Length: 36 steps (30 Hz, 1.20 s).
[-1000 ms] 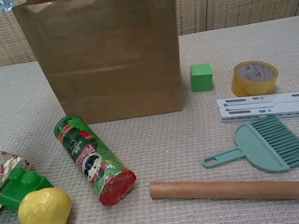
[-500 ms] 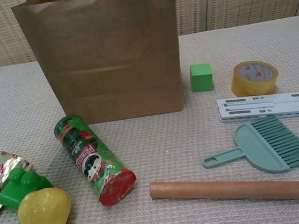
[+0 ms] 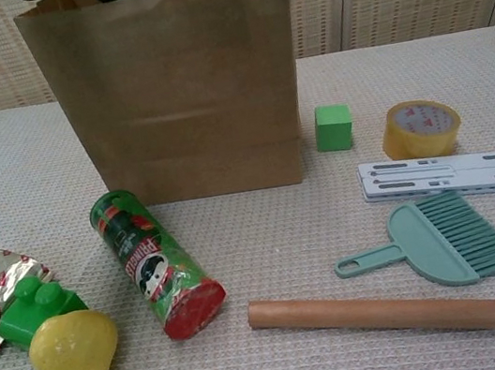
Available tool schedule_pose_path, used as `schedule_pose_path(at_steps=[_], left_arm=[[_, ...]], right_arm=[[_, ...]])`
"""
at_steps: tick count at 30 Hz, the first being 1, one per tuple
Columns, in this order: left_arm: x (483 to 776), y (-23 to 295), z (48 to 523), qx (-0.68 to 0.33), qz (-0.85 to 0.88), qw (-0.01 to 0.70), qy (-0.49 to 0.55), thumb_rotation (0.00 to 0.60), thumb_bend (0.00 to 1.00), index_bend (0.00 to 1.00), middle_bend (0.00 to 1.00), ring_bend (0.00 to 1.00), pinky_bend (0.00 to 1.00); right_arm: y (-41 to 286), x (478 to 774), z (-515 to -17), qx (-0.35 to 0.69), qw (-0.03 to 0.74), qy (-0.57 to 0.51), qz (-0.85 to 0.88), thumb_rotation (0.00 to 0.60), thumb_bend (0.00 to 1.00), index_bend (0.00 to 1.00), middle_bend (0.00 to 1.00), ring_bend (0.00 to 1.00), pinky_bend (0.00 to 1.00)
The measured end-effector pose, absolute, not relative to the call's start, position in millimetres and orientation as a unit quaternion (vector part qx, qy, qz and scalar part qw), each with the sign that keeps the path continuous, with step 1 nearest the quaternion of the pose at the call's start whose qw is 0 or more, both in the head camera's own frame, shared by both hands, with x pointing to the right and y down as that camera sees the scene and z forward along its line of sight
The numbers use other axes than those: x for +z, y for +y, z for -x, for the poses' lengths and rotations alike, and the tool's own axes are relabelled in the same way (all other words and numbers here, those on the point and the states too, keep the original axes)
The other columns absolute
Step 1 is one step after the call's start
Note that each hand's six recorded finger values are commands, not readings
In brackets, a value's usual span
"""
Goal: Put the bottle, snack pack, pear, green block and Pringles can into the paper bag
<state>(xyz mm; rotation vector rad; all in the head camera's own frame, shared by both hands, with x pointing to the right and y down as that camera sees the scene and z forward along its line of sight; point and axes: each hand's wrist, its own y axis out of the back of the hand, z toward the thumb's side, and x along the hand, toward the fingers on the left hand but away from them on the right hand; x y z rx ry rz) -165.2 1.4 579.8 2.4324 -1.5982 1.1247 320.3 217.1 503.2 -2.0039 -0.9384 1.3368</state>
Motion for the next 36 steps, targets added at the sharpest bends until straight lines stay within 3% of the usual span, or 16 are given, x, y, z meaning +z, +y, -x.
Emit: schedule_pose_path(at_steps=[12,19,27,36], left_arm=[[555,8,178,0.328,-0.789,-0.008,-0.519,0.600,0.38,0.00,0.00,0.00,0.14],[529,26,228,0.346,-0.777,-0.070,-0.521,0.600,0.40,0.00,0.00,0.00,0.15],[531,70,289,0.402,-0.766,-0.174,-0.471,0.600,0.41,0.00,0.00,0.00,0.16],[547,139,351,0.464,-0.755,-0.308,-0.345,0.600,0.42,0.00,0.00,0.00,0.15]], right_arm=[[218,502,-319,0.494,0.277,-0.348,0.747,0.600,0.00,0.00,0.00,0.00,0.00],[221,503,-318,0.494,0.276,-0.342,0.750,0.600,0.00,0.00,0.00,0.00,0.00],[222,501,-316,0.492,0.280,-0.344,0.749,0.600,0.00,0.00,0.00,0.00,0.00],[226,505,-314,0.496,0.280,-0.336,0.750,0.600,0.00,0.00,0.00,0.00,0.00]])
